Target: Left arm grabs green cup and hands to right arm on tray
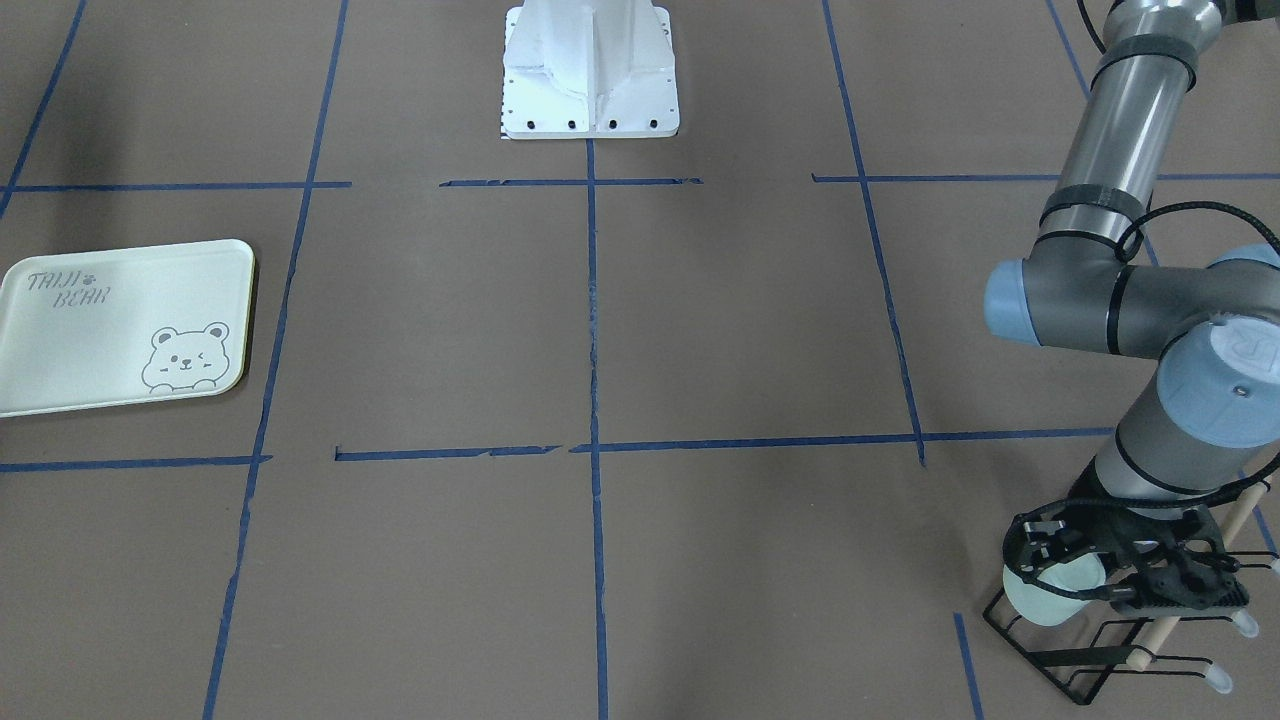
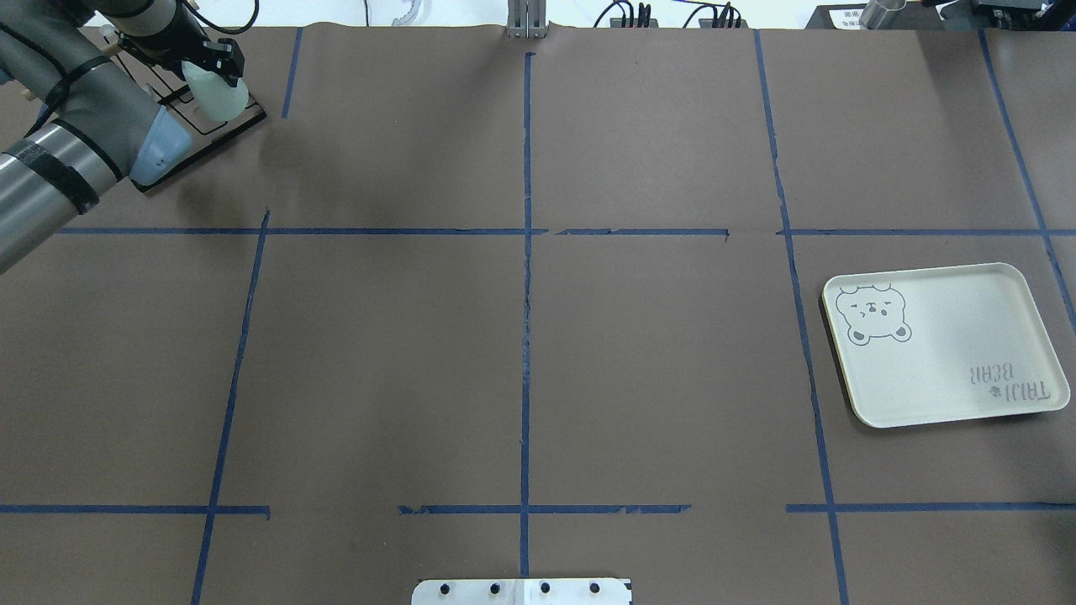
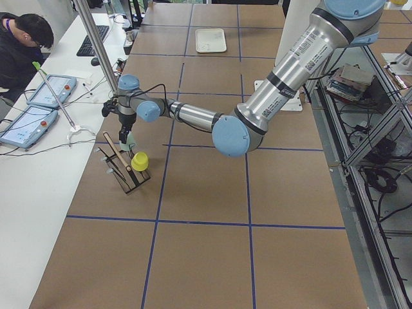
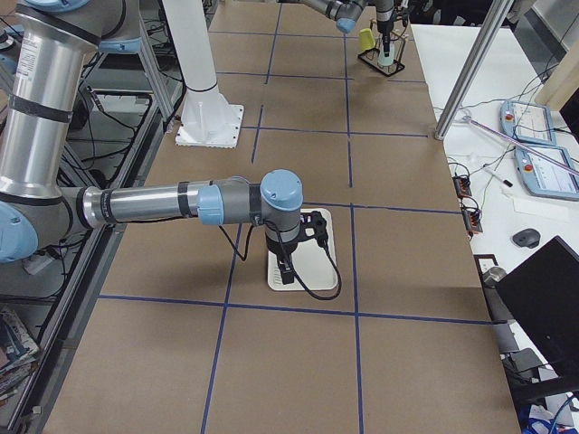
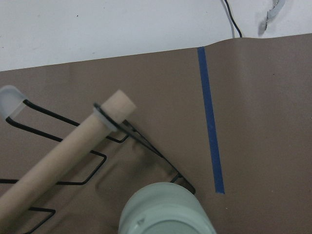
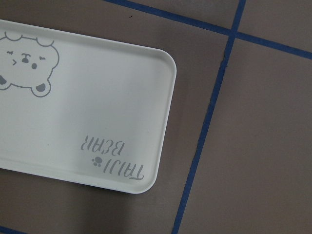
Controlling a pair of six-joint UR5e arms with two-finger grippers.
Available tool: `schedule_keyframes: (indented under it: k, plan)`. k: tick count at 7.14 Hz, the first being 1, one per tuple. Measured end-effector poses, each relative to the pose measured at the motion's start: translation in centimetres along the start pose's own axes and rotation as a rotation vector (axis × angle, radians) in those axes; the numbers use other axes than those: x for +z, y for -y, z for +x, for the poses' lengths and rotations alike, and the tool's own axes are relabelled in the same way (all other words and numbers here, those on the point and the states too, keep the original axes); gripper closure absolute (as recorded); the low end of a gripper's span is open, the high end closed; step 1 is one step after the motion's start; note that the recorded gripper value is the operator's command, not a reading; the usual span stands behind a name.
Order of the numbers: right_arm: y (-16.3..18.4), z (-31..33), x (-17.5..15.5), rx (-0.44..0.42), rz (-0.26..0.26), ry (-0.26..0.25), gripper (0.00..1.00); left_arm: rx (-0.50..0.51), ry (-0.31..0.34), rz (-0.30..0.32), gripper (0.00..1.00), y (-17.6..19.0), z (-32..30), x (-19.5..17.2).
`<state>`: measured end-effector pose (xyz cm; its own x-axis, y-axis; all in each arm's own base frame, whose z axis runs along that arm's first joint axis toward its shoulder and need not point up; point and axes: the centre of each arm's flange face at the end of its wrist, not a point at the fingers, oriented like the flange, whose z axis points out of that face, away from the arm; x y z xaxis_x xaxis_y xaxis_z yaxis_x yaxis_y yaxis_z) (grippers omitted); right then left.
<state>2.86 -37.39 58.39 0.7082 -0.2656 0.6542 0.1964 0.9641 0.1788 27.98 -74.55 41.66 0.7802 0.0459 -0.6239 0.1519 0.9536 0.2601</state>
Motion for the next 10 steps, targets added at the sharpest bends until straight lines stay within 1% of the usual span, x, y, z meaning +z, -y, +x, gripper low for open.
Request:
schedule_keyframes:
  k: [1,2,3,4,6,7,8,9,10]
  plan:
    - [0.0,0.0,0.0,0.0,0.0,-0.001,0.0,0.0,-0.008,0.012,0.87,0.3,0.1,-0.8]
    - [0.0,0.0,0.0,0.0,0.0,0.0,0.0,0.003,-0.025,0.037,0.87,0.8,0.4,-2.8]
    - [0.0,0.0,0.0,0.0,0.0,-0.001,0.0,0.001,-0.048,0.059,0.87,1.0,0.2,-5.8]
    - [0.0,0.0,0.0,0.0,0.0,-0.001,0.0,-0.008,-0.063,0.065,0.87,0.3,0.0,-9.3]
    - [0.0,0.0,0.0,0.0,0.0,-0.002,0.0,-0.023,-0.066,0.082,0.88,-2.3,0.5,-17.7]
    - [0.1,0.0,0.0,0.0,0.001,-0.001,0.0,-0.038,-0.067,0.088,0.88,-3.8,0.6,-20.4]
    - [0.2,-0.2,-0.1,0.001,0.006,0.001,0.0,-0.067,-0.076,0.098,0.87,-5.8,0.4,-21.0]
    - [0.8,-0.6,-0.3,0.005,0.026,0.003,0.0,-0.099,-0.106,0.122,0.88,-8.4,0.1,-20.0]
    - [1.8,-2.0,-0.1,0.021,0.064,0.008,0.0,-0.132,-0.165,0.15,0.88,-11.2,0.1,-18.4]
